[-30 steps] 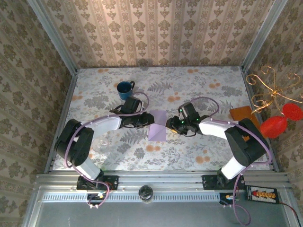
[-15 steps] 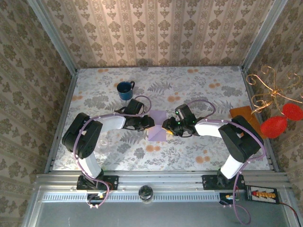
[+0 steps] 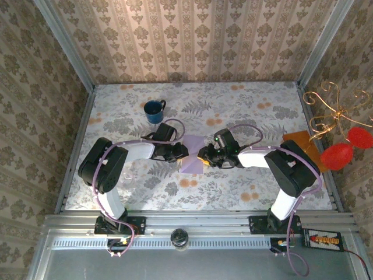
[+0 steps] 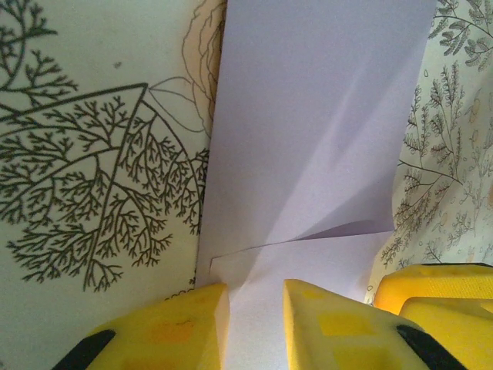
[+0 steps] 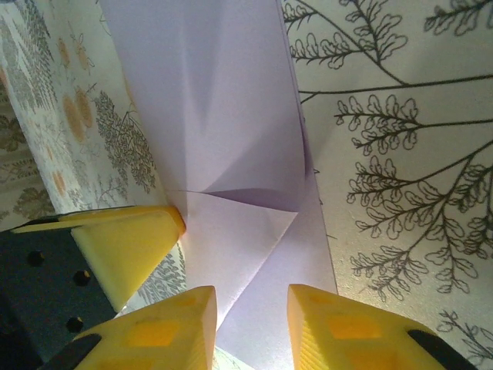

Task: Fold a paper plane with a square sheet of paper (pick it up from the middle)

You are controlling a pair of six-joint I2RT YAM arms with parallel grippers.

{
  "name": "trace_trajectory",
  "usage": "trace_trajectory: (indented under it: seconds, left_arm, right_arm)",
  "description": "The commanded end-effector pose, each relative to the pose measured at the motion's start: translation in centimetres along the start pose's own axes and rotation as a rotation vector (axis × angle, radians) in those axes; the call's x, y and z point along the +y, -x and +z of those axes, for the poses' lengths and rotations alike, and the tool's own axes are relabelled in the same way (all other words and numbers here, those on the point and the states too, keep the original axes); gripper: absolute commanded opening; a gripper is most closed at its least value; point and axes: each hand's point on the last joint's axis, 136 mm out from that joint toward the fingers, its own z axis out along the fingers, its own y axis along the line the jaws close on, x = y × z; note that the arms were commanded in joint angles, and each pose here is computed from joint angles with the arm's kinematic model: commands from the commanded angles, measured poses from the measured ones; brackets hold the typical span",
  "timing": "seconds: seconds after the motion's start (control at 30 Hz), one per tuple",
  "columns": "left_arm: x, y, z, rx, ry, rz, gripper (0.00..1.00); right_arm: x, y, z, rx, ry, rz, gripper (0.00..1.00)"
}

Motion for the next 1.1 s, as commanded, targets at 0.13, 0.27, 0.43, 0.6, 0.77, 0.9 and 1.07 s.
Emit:
trace_trajectory:
  seconds: [0.13,0.27,0.43,0.6,0.77,0.9,1.07]
  left_arm:
    - [2.5,-0.9,0.4,0.017,0.062,-0.065,0.25]
    - [2.4,-0.9,0.4,0.018,0.056,-0.071,0.25]
    - [2.4,-0.9,0.5,0.019,0.052,-0.070,0.26]
    - [2.4,-1.0,0.5,0.021,0.052,-0.073,0.26]
    - [2.5,-1.1,0.4,0.022,0.057,-0.074,0.26]
    - [2.4,-1.1,0.2,0.019,0.056,-0.072,0.26]
    - [1.9,-0.7,-0.1,0.008,0.046,-0.066,0.26]
  right_arm:
    - [0.7,0.0,0.9,0.014,0.019,0.017,0.27]
    - [0.9,-0.1,1.3,0.023,0.021,0.016,0.27]
    - [1.0,-0.2,1.7,0.030,0.024,0.014,0.26]
    - [1.5,-0.3,2.1,0.041,0.059,0.021,0.26]
    - [2.3,-0.6,2.2,0.037,0.115,0.009,0.26]
    - [2.5,-0.7,2.4,0.035,0.134,0.005,0.24]
    - [1.7,-0.9,2.9,0.040,0.102,0.000,0.21]
